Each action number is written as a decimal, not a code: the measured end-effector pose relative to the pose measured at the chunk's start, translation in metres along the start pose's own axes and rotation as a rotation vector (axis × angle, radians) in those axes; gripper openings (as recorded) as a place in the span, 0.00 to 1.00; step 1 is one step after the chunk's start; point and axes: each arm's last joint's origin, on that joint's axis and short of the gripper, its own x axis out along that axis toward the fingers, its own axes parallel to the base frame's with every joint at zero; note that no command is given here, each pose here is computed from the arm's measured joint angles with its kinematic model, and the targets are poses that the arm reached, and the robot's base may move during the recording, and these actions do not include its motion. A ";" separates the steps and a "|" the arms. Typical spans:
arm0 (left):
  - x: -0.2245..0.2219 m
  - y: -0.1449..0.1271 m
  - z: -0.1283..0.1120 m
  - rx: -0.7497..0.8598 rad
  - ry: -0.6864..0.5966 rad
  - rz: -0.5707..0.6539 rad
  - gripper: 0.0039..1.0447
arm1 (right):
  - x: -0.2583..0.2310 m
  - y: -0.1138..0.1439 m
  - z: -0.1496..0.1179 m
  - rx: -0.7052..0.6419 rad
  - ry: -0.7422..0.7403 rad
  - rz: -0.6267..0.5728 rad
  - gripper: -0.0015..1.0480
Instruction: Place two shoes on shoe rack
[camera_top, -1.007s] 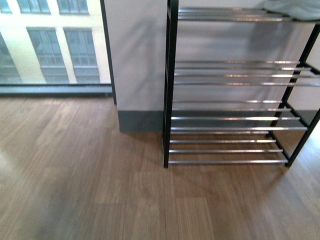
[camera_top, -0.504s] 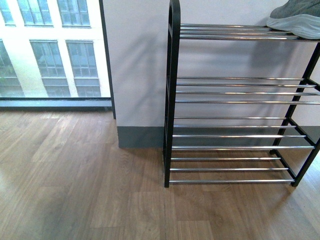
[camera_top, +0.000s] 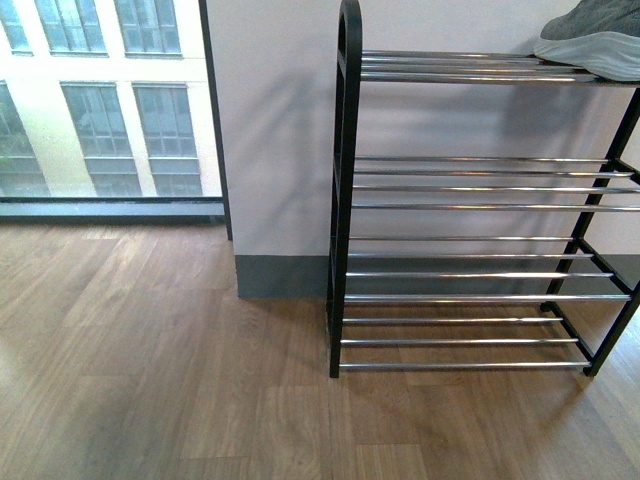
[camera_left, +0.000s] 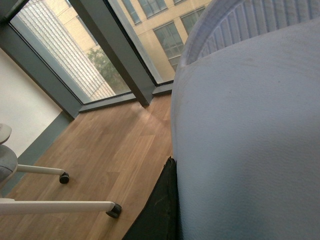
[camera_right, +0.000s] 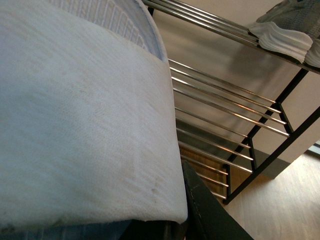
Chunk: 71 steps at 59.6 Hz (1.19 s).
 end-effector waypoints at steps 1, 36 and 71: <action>0.000 0.000 0.000 0.000 0.000 0.000 0.02 | 0.000 0.000 0.000 0.000 0.000 0.000 0.02; 0.000 0.000 0.000 -0.001 -0.001 0.000 0.02 | 0.000 0.000 0.000 0.000 0.000 0.000 0.02; 0.000 0.000 0.000 0.001 0.001 -0.001 0.02 | 0.000 0.000 -0.001 0.000 0.002 0.001 0.02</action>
